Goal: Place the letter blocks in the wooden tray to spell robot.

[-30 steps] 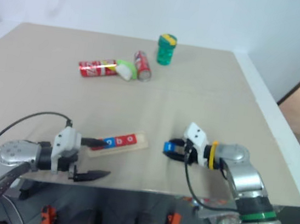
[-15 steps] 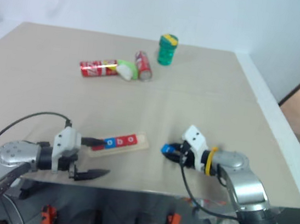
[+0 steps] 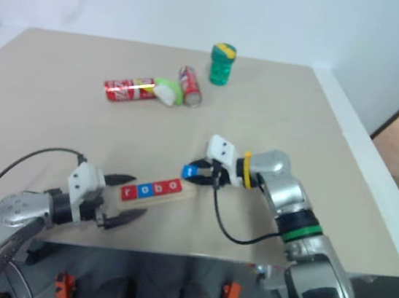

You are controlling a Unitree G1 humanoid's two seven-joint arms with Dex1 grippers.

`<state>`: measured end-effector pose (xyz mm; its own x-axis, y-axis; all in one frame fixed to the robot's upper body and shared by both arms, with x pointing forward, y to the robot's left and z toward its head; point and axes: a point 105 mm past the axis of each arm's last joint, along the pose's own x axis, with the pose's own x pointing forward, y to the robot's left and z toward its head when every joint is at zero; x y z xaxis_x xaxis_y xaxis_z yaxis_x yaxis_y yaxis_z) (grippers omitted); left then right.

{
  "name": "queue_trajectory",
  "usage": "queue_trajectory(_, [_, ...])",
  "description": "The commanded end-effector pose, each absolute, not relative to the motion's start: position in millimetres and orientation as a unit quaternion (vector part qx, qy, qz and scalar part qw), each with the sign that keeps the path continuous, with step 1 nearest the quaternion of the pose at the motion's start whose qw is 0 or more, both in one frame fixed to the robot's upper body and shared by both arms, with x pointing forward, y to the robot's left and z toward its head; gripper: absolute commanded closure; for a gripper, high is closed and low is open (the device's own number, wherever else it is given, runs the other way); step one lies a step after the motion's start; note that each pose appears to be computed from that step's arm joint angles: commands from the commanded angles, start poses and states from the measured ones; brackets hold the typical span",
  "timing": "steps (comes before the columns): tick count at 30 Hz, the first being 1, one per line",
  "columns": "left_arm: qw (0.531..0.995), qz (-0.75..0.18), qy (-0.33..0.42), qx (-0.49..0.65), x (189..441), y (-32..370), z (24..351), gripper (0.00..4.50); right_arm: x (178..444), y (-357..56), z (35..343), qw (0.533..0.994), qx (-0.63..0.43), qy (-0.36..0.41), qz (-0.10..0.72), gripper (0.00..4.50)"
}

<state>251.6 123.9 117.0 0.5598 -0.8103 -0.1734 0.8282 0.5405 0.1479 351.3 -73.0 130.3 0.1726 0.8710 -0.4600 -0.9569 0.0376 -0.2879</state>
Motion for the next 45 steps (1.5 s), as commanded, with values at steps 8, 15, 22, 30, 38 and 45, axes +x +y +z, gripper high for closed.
queue_trajectory(8, [0.887, -0.448, 0.007, 0.114, 247, 124, 134, 0.00, 355, -69, 135, 0.676, -0.307, 0.064, 0.667, 3.26])
queue_trajectory(15, [0.888, -0.446, 0.009, 0.114, 247, 125, 134, 0.00, 354, -76, 135, 0.669, -0.307, 0.070, 0.673, 3.26])
queue_trajectory(22, [0.888, -0.445, 0.009, 0.116, 247, 126, 136, 0.00, 351, -73, 128, 0.657, -0.310, 0.076, 0.683, 3.26])
queue_trajectory(30, [0.889, -0.442, 0.015, 0.116, 247, 129, 135, 0.00, 355, -71, 131, 0.656, -0.312, 0.072, 0.683, 3.26])
queue_trajectory(38, [0.888, -0.446, 0.016, 0.113, 248, 128, 135, 0.00, 353, -77, 133, 0.649, -0.307, 0.080, 0.691, 3.26])
queue_trajectory(45, [0.886, -0.449, 0.015, 0.112, 249, 127, 136, 0.00, 351, -70, 133, 0.639, -0.306, 0.077, 0.702, 3.26])
